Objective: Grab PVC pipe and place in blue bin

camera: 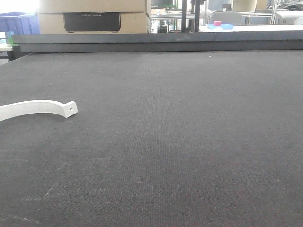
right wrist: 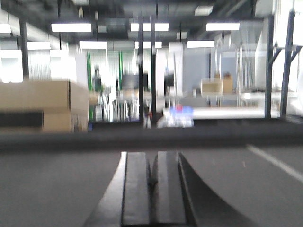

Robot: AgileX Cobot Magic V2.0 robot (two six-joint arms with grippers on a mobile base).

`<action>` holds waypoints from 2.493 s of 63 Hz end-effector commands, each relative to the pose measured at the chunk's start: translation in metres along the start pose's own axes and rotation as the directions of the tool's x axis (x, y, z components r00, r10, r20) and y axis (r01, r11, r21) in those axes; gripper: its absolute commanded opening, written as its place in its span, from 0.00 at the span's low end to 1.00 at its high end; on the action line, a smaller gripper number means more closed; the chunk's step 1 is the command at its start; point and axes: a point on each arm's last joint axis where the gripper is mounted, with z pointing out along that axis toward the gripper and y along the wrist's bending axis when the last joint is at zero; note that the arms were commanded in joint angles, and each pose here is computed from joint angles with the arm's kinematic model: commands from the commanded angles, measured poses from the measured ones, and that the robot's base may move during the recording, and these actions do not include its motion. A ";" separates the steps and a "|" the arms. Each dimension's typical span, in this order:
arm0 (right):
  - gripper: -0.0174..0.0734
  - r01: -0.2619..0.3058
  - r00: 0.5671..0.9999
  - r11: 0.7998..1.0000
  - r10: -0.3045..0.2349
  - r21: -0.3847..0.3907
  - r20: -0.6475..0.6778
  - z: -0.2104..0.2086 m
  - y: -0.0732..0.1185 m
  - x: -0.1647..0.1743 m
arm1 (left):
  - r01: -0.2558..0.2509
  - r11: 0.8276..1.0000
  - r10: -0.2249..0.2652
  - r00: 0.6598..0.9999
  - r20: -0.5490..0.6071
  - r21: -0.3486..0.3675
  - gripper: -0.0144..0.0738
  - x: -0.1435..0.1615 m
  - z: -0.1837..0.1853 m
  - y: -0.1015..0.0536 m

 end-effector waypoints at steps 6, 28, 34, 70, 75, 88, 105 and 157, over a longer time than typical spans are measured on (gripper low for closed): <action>0.01 -0.022 0.990 1.000 0.021 0.007 0.138 0.001 0.001 -0.027 | 0.154 0.987 -0.147 0.983 0.113 -0.053 0.04 -0.017 0.001 0.007; 0.01 0.022 0.983 1.000 -0.022 0.006 0.182 0.027 0.007 -0.093 | 0.310 0.947 -0.296 0.943 0.150 -0.083 0.04 -0.074 0.031 0.016; 0.01 0.022 0.993 1.000 -0.022 0.001 0.112 0.041 0.010 -0.104 | 0.311 0.947 -0.309 0.950 0.042 -0.075 0.04 -0.085 0.048 0.014; 0.01 0.014 0.749 1.000 -0.021 -0.016 -0.662 0.140 0.015 -0.066 | 0.213 0.976 -0.174 0.694 -0.699 -0.031 0.04 -0.098 0.169 0.001; 0.01 0.013 0.692 1.000 -0.018 -0.012 -0.721 0.148 0.014 -0.051 | 0.204 0.978 -0.163 0.627 -0.762 -0.041 0.04 -0.075 0.183 0.000; 0.01 0.014 0.620 1.000 -0.013 -0.005 -0.785 0.160 0.012 -0.029 | 0.203 0.977 -0.159 0.495 -0.854 -0.064 0.04 -0.032 0.202 -0.003; 0.01 0.010 0.626 1.000 -0.009 -0.003 -0.780 0.163 0.012 -0.025 | 0.201 0.976 -0.157 0.404 -0.901 -0.080 0.04 -0.001 0.213 -0.005; 0.27 0.005 0.020 0.933 0.360 0.360 -0.933 0.259 0.008 0.068 | 0.214 0.972 -0.166 0.361 -0.918 -0.091 0.04 0.005 0.212 -0.007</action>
